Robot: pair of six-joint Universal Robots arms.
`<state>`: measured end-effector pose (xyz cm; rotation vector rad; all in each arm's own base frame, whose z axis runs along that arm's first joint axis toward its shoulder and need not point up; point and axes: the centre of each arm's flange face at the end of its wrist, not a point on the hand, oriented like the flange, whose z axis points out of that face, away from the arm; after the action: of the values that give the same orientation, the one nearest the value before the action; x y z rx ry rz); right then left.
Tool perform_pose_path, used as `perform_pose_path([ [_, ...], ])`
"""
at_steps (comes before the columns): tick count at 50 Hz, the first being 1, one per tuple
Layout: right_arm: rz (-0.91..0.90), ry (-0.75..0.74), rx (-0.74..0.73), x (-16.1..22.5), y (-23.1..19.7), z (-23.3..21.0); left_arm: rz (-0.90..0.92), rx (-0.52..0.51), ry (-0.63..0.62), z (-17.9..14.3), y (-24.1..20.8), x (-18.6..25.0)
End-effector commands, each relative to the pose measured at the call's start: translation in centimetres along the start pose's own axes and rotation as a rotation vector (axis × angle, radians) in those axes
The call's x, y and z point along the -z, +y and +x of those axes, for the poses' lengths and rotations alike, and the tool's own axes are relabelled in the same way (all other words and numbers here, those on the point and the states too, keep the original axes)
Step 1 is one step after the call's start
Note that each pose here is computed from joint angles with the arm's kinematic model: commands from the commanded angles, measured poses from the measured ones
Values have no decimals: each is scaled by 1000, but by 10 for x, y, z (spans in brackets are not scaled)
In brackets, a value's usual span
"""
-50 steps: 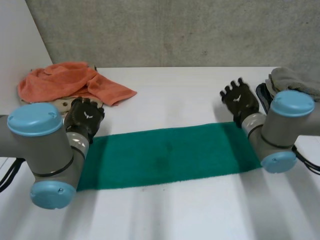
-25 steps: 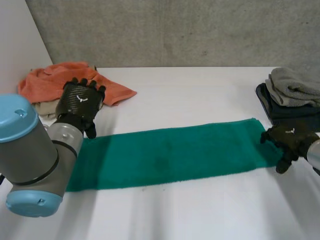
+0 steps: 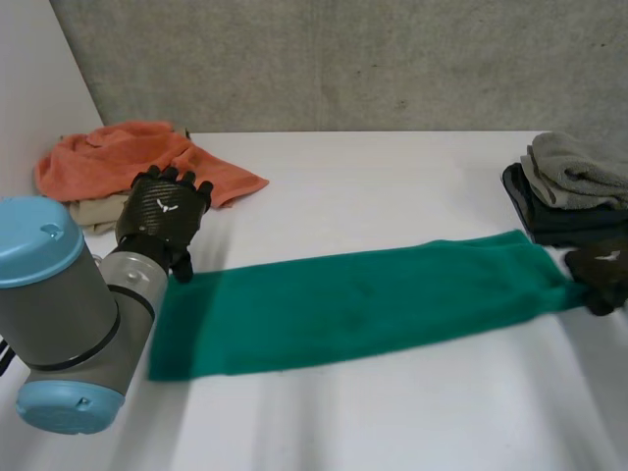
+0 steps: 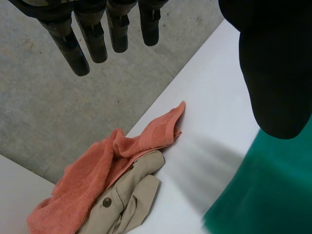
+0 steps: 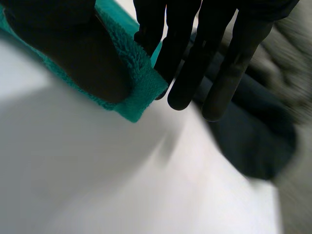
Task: Fold the laundry.
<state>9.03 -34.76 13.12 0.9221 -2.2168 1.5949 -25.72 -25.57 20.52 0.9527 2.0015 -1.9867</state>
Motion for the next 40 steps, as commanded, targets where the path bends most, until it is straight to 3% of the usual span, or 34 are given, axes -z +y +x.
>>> perform_pose_path([
  [1,-114,194,53,7,15,71,13,3,-13,-5,-5,3],
  [6,-111,220,180,8,5,76,15,4,-18,-8,-6,5],
  [8,12,197,238,14,-36,56,18,5,-22,-9,-7,6],
  [14,430,43,305,40,-131,-37,31,6,-28,-11,-11,8],
  [19,677,-141,364,78,-171,-121,37,8,-30,-11,-13,11],
  [26,826,-515,487,134,-156,-252,31,6,-19,-9,-11,15],
  [30,812,-595,540,144,-137,-283,26,7,-14,-7,-9,15],
  [36,759,-594,510,140,-132,-283,33,7,-13,-7,-11,15],
  [40,677,-496,364,132,-146,-259,49,8,-7,-4,-16,16],
])
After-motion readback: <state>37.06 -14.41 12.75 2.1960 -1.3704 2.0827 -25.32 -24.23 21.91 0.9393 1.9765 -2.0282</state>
